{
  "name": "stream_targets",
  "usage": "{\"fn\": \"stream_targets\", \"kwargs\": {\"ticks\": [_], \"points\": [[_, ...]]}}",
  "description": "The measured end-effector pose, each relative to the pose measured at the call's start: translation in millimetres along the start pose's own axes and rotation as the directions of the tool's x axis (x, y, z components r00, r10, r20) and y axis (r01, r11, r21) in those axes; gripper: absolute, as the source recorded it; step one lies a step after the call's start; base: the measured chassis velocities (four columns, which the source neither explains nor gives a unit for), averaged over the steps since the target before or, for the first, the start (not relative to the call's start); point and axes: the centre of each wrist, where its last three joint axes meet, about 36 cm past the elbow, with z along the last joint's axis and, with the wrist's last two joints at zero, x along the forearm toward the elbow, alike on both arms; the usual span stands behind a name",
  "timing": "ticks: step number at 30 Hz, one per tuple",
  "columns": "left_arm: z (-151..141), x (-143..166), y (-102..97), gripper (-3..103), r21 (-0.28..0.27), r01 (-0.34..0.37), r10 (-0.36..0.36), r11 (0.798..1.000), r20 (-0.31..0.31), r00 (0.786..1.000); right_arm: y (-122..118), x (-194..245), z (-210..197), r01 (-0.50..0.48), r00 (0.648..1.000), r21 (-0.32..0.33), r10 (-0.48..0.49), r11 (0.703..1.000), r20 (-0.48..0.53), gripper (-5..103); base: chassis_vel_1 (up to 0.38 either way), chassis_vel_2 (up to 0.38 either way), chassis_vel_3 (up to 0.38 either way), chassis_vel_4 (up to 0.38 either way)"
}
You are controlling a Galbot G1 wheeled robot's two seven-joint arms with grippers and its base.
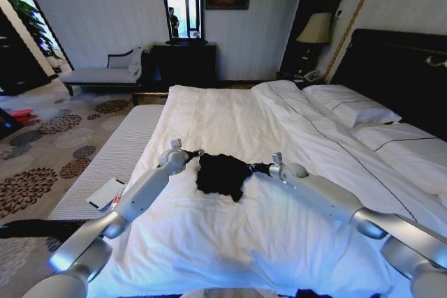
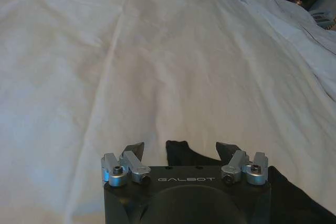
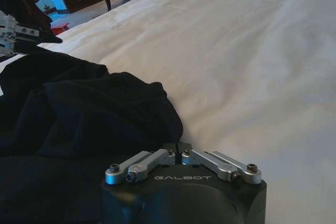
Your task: Fold the clothes on the bed.
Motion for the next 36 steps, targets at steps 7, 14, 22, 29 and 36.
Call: {"fn": "stream_targets", "kwargs": {"ticks": [7, 14, 22, 29, 36], "points": [[6.7, -10.2, -7.3, 62, 0.018, 0.003, -0.002, 1.0, -0.021, 1.0, 0.8, -0.2, -0.3, 0.004, 1.0, -0.001, -0.004, 1.0, 0.003, 0, 0.0, 0.0, 0.0, 0.0], [13.6, -18.1, -12.5, 35, 0.02, 0.031, -0.031, 0.999, -0.036, 0.999, 7.7, -3.4, 3.4, 0.021, 1.0, -0.006, -0.021, 1.0, 0.003, 0, 0.0, 0.0, 0.0, 0.0], [13.7, -16.8, -5.7, 8, 0.03, 0.045, -0.044, 0.999, -0.038, 0.998, 11.1, -6.7, 4.0, 0.025, 1.0, -0.007, -0.025, 1.0, 0.004, 0, 0.0, 0.0, 0.0, 0.0], [8.4, -4.1, 0.4, 1, 0.031, 0.03, -0.029, 0.999, -0.02, 0.999, 10.3, -5.9, 0.9, 0.017, 1.0, -0.008, -0.017, 1.0, 0.021, 0, 0.0, 0.0, 0.0, 0.0], [2.5, 12.6, -1.9, 1, 0.009, -0.002, 0.002, 1.0, 0.008, 1.0, 14.9, -1.6, -6.0, 0.006, 0.997, -0.031, -0.003, 0.999, 0.078, 0, 0.0, 0.0, 0.0, 0.0]]}}
